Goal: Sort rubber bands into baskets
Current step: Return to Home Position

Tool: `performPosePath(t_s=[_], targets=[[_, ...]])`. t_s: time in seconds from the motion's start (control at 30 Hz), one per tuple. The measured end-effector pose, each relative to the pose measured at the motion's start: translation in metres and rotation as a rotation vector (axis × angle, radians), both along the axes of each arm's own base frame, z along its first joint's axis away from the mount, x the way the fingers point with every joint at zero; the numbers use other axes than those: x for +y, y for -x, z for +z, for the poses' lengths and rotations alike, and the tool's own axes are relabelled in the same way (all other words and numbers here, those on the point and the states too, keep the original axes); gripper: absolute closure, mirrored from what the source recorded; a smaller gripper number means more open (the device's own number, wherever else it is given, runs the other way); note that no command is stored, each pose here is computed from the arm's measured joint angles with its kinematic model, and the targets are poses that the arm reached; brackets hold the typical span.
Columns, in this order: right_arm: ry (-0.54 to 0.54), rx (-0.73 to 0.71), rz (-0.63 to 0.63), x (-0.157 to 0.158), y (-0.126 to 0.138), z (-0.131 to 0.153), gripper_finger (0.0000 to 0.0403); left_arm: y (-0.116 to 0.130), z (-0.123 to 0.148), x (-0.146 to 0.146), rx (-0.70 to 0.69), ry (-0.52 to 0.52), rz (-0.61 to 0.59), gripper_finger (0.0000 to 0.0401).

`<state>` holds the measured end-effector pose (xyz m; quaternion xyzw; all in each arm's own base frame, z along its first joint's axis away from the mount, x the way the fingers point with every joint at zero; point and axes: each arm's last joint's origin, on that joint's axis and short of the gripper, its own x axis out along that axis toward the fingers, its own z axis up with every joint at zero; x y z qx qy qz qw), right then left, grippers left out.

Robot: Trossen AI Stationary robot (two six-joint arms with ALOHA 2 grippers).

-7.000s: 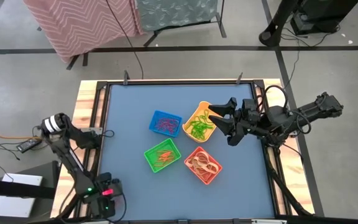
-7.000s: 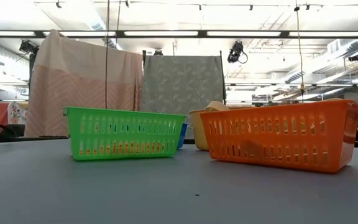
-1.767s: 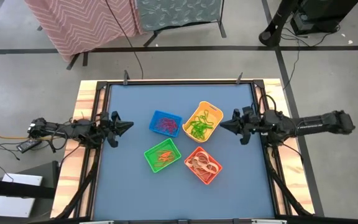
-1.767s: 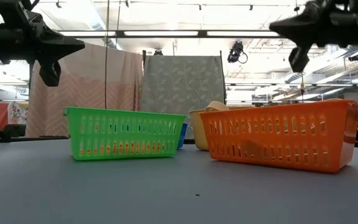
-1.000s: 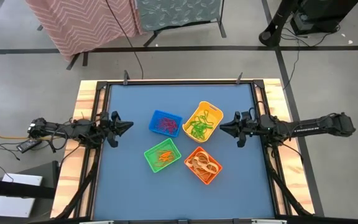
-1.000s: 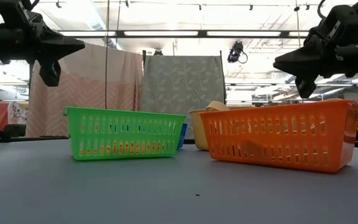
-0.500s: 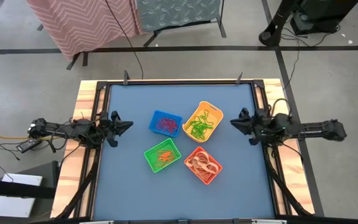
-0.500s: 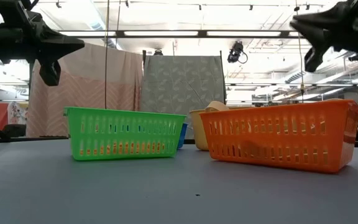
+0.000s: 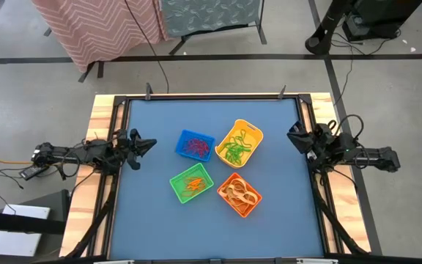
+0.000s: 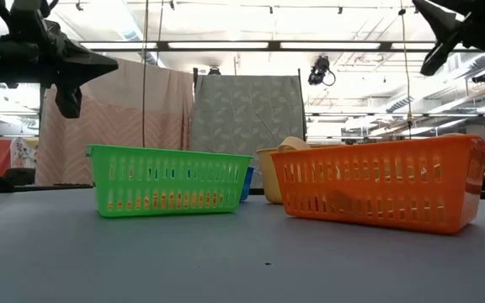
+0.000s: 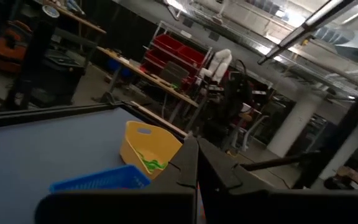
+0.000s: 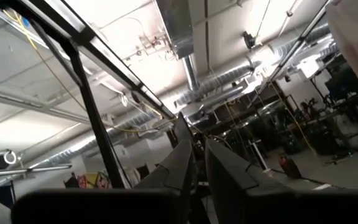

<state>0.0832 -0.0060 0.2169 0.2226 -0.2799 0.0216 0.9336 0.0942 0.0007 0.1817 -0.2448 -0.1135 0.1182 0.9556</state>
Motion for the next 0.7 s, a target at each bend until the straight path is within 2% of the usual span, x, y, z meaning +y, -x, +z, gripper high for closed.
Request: performPosePath(t_s=[0.43, 0.57, 0.67, 0.7], targets=[[0.000, -0.001, 0.000, 0.0000, 0.0000, 0.0000, 0.0343, 0.0000, -0.0001, 0.0007, 0.001, 0.001, 0.004, 0.0393], [0.000, -0.001, 0.000, 0.0000, 0.0000, 0.0000, 0.0343, -0.0001, 0.0000, 0.0006, -0.014, 0.048, -0.007, 0.0393], [0.000, -0.001, 0.000, 0.0000, 0.0000, 0.0000, 0.0341, -0.0002, -0.0006, 0.0004, -0.004, 0.031, -0.010, 0.0393], [0.000, -0.001, 0.000, 0.0000, 0.0000, 0.0000, 0.0340, -0.0007, -0.0029, -0.0001, 0.032, -0.016, -0.021, 0.0393]])
